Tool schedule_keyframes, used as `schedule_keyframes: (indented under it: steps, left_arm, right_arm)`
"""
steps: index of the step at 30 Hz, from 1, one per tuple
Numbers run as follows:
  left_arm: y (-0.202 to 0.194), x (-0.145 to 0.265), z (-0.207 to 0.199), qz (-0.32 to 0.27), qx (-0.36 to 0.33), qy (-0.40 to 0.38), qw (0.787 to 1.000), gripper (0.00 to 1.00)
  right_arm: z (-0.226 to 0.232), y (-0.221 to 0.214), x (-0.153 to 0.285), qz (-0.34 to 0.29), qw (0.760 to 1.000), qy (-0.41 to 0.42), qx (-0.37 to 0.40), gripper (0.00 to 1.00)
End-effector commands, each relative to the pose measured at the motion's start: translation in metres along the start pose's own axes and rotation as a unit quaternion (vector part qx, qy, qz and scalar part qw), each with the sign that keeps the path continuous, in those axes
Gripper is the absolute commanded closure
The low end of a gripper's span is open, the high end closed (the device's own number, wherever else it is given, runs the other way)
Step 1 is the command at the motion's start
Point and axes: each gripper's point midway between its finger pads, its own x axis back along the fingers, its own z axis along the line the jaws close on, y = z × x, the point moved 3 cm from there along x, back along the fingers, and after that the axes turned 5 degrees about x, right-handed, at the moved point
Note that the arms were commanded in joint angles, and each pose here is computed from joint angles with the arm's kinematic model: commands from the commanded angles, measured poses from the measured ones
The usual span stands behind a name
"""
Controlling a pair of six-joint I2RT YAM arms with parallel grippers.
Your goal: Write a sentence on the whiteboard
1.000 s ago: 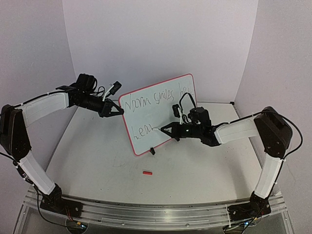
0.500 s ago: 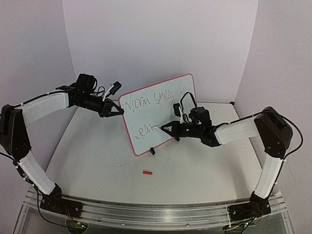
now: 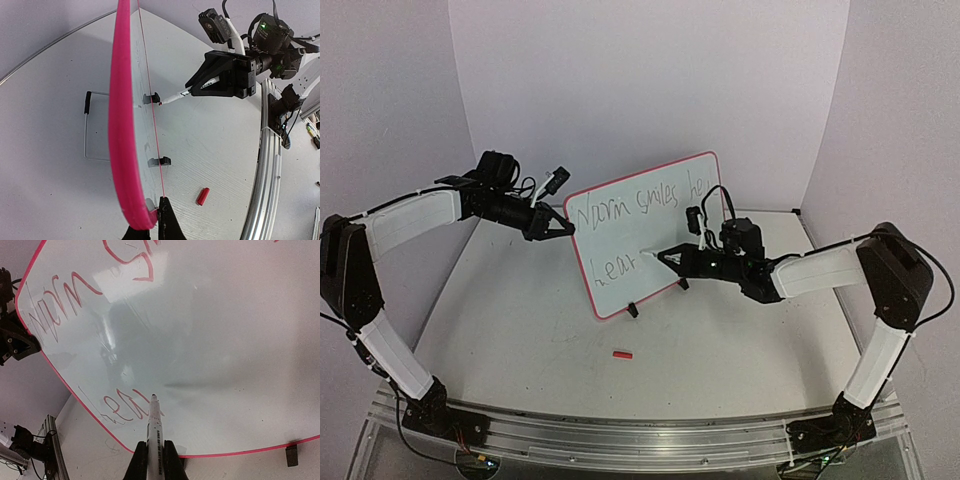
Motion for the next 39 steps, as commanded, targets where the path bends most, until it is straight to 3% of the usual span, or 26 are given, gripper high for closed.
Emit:
schedule_keyframes:
  steps: [1, 16, 29, 39]
  left_arm:
    - [-0.015, -0.004, 0.004, 0.031, -0.027, 0.026, 0.999, 1.00]
    - [-0.016, -0.005, 0.003, 0.033, -0.027, 0.025, 0.999, 1.00]
    - [-0.015, -0.005, 0.002, 0.032, -0.029, 0.025, 0.999, 1.00]
    - [-0.015, -0.004, 0.002, 0.031, -0.030, 0.026, 0.999, 1.00]
  right_arm:
    - [0.007, 0.017, -0.003, -0.026, 0.999, 0.014, 0.012, 1.00]
    - [0.002, 0.016, -0.018, -0.017, 1.000, 0.016, 0.009, 1.00]
    - [-0.018, 0.023, 0.003, -0.054, 0.996, -0.065, -0.005, 1.00]
    - [-0.003, 0.026, 0.010, -0.049, 0.998, -0.023, 0.016, 1.00]
